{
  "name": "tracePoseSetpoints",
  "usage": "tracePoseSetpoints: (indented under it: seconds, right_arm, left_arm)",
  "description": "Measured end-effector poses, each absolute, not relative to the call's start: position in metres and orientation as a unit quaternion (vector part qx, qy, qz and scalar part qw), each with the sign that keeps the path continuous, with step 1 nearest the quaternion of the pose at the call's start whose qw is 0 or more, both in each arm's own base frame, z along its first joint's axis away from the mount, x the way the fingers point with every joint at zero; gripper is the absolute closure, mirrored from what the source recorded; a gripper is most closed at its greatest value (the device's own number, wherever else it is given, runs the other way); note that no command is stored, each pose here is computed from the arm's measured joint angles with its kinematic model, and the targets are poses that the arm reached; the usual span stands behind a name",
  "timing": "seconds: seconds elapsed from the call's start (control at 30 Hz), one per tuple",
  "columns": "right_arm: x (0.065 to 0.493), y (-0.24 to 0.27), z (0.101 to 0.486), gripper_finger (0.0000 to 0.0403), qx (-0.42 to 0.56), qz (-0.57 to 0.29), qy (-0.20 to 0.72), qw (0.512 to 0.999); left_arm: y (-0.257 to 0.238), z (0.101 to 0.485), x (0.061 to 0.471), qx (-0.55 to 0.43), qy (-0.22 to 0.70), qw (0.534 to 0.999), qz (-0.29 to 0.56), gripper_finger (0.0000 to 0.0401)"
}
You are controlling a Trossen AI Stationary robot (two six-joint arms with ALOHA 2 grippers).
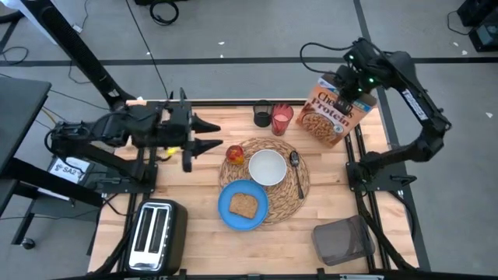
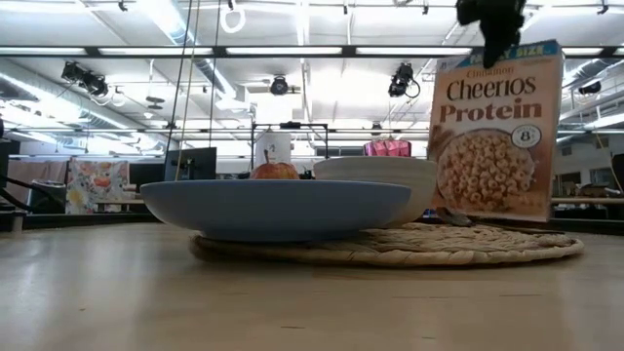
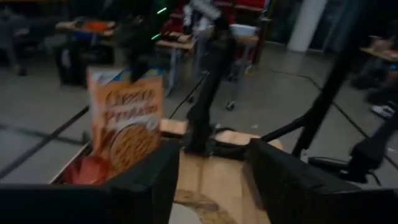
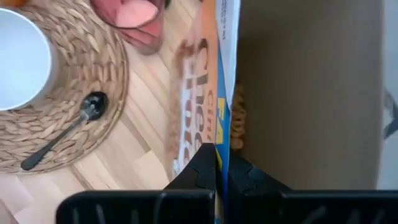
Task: Arrange a breakfast setting
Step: Pour the brown cereal from the orange cereal box into the white bowl
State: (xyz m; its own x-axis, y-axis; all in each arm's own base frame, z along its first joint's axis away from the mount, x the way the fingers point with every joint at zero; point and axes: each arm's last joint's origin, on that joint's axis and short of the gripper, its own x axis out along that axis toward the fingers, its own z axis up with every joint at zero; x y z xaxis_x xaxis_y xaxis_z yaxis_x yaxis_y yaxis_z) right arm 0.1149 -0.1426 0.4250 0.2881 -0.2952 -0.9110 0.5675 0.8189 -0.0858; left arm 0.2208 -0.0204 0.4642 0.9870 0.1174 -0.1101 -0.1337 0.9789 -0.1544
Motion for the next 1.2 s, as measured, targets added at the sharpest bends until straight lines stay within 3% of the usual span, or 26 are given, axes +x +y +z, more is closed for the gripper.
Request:
tracePoseSetpoints:
  seconds: [0.3,0.77,1.2]
  right_arm:
    - [0.1,-0.093,0.445,0.04,0.062,-0.234,0.485,0.841]
    - [0.101,-0.053,0.452,0.0402,0.015,-0.093,0.444,0.891]
    - [0.082,-0.025,0.459,0.0402,-0.028,-0.01,0.405,0.914]
  left_arm:
    - [0.005,0.435,0.26,-0.111,0.122,0.982,0.093,0.0123]
    - [0.029,0.372,0.35,-0.117,0.165,0.973,0.106,0.0091]
    - [0.031,0.344,0.384,-0.171,0.15,0.967,0.113,0.0088]
